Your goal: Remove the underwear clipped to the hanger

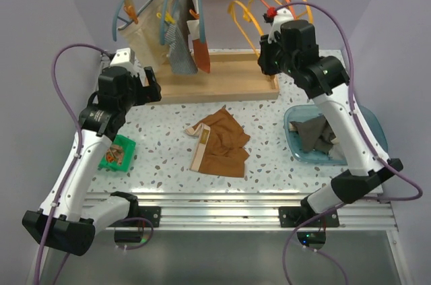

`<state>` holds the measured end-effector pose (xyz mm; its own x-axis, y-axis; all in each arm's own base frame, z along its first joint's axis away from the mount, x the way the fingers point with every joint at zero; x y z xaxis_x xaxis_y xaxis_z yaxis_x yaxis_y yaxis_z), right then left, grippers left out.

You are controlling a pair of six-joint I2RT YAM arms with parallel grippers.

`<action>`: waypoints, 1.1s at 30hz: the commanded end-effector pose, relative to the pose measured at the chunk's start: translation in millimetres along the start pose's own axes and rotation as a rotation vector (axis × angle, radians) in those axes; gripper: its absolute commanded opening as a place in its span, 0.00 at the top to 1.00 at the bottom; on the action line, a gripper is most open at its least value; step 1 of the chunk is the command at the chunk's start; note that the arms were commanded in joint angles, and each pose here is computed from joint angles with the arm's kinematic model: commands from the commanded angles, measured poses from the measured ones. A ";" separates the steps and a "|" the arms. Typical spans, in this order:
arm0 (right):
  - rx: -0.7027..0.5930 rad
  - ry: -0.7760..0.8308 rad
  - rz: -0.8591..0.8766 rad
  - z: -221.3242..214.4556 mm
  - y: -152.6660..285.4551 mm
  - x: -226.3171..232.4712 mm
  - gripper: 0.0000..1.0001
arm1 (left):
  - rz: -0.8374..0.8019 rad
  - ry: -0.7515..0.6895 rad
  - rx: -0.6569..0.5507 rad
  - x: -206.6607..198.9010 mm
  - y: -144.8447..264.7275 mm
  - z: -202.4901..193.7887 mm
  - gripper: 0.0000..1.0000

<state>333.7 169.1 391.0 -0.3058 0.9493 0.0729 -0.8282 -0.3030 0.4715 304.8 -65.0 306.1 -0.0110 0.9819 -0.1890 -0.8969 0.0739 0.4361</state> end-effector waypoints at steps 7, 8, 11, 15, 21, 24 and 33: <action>-0.334 -0.058 0.018 125.4 -13.7 3.1 1.00 | -0.044 0.030 -0.033 -5.0 2.3 -4.6 0.00; -0.327 -0.074 0.028 127.0 -20.5 2.1 1.00 | -0.047 0.032 -0.036 -5.2 2.9 -4.4 0.00; -0.311 -0.139 0.096 131.1 -36.0 -2.0 1.00 | -0.041 0.032 -0.033 -4.0 2.9 -6.3 0.00; -0.296 -0.228 0.202 131.9 -50.7 -2.5 1.00 | -0.038 0.024 -0.034 -3.1 3.8 -6.3 0.00; -0.290 -0.275 0.273 136.4 -61.4 -7.8 1.00 | -0.042 0.026 -0.036 -3.7 4.8 -5.3 0.00; -0.268 -0.280 0.286 132.2 -65.3 -9.6 1.00 | -0.045 0.028 -0.036 -4.5 5.2 -4.3 0.00; -0.182 -0.203 0.292 101.6 -40.2 -7.0 0.56 | -0.042 0.048 -0.040 -3.5 8.2 -6.7 0.00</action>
<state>448.5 189.4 432.5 -0.3933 0.8273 0.4012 -0.7989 -0.5235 0.2963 294.1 -67.1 293.1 -0.0022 0.9762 -0.2170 -0.8893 0.0974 0.4469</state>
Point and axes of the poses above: each gripper's point midway between its finger pads, its own y axis back along the fingers, its own x axis along the line the jaws close on, z = x × y, the point moved 3 cm from there along y, back along the fingers, and after that the axes turned 2 degrees about -y, right-handed, at the moved point
